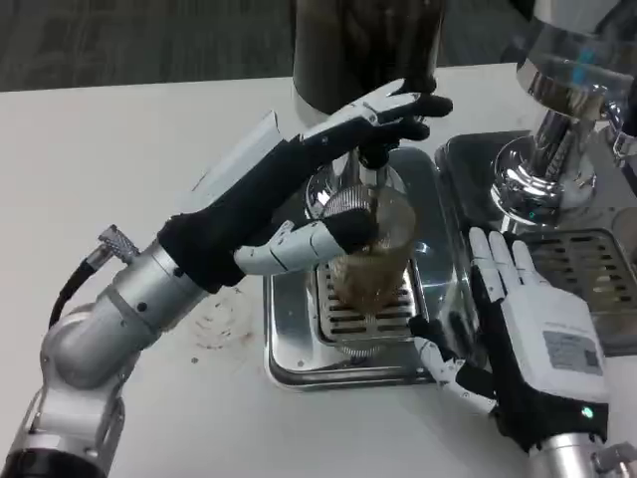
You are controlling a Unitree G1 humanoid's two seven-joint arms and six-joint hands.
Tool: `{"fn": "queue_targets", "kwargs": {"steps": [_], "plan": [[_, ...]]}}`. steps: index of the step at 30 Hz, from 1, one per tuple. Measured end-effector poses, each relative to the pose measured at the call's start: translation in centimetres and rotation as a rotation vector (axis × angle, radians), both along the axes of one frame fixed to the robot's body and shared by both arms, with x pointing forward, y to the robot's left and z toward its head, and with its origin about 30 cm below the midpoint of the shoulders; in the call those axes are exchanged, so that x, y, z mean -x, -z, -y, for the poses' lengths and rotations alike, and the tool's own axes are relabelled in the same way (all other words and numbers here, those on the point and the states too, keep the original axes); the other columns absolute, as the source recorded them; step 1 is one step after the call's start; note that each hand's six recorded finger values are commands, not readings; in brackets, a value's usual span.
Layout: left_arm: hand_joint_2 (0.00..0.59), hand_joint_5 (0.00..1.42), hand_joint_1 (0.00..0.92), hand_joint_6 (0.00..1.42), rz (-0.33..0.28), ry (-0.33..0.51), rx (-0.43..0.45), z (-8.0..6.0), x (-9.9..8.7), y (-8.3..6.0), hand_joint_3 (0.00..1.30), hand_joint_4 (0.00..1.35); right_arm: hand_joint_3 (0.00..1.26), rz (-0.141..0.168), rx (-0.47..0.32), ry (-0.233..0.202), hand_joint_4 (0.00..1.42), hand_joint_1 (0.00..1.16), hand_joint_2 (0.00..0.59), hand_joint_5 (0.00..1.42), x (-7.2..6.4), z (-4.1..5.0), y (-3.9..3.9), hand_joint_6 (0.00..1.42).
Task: Grasp the cup under the faucet to collect the drink, then remove the cup.
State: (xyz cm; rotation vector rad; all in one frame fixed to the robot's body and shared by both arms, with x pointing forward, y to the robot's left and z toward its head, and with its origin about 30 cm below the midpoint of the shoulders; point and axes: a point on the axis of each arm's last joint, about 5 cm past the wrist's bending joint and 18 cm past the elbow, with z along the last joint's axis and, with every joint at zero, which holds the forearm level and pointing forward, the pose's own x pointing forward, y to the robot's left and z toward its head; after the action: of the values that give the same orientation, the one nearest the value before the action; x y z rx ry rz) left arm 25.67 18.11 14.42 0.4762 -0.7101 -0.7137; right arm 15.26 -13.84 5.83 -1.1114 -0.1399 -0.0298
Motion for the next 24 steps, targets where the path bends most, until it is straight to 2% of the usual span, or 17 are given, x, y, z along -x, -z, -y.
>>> {"fn": "queue_targets", "kwargs": {"steps": [4, 9, 12, 17, 20, 24], "plan": [[0.137, 0.23, 0.000, 0.20, 0.003, -0.006, -0.002, 0.0, 0.1, 0.0, 0.21, 0.08, 0.00, 0.009, -0.004, -0.019, 0.00, 0.42, 0.298, 0.00, -0.2, -0.04, -0.10, 0.18], [0.138, 0.23, 0.000, 0.20, 0.006, -0.005, -0.007, 0.0, 0.3, 0.2, 0.22, 0.08, 0.00, -0.024, -0.084, -0.065, 0.00, 0.47, 0.259, 0.00, -0.8, -0.14, -0.21, 0.17], [0.140, 0.23, 0.000, 0.20, 0.006, -0.006, -0.007, 0.1, 0.4, 0.2, 0.22, 0.08, 0.00, -0.039, -0.124, -0.075, 0.00, 0.48, 0.243, 0.00, -1.0, -0.06, -0.26, 0.15], [0.144, 0.23, 0.000, 0.19, 0.005, -0.008, -0.007, 0.0, 0.4, 0.3, 0.22, 0.08, 0.00, -0.092, -0.284, -0.094, 0.00, 0.50, 0.225, 0.00, -2.5, 0.51, -0.60, 0.15], [0.144, 0.23, 0.000, 0.19, 0.007, -0.010, -0.005, 0.1, 0.4, 0.3, 0.22, 0.08, 0.00, -0.117, -0.347, -0.106, 0.00, 0.51, 0.216, 0.00, -3.2, 0.75, -0.55, 0.14], [0.145, 0.23, 0.000, 0.19, 0.013, -0.011, -0.008, 0.1, 0.5, 0.2, 0.22, 0.08, 0.00, -0.146, -0.407, -0.126, 0.00, 0.55, 0.205, 0.00, -3.8, 0.64, -0.36, 0.11]]}}
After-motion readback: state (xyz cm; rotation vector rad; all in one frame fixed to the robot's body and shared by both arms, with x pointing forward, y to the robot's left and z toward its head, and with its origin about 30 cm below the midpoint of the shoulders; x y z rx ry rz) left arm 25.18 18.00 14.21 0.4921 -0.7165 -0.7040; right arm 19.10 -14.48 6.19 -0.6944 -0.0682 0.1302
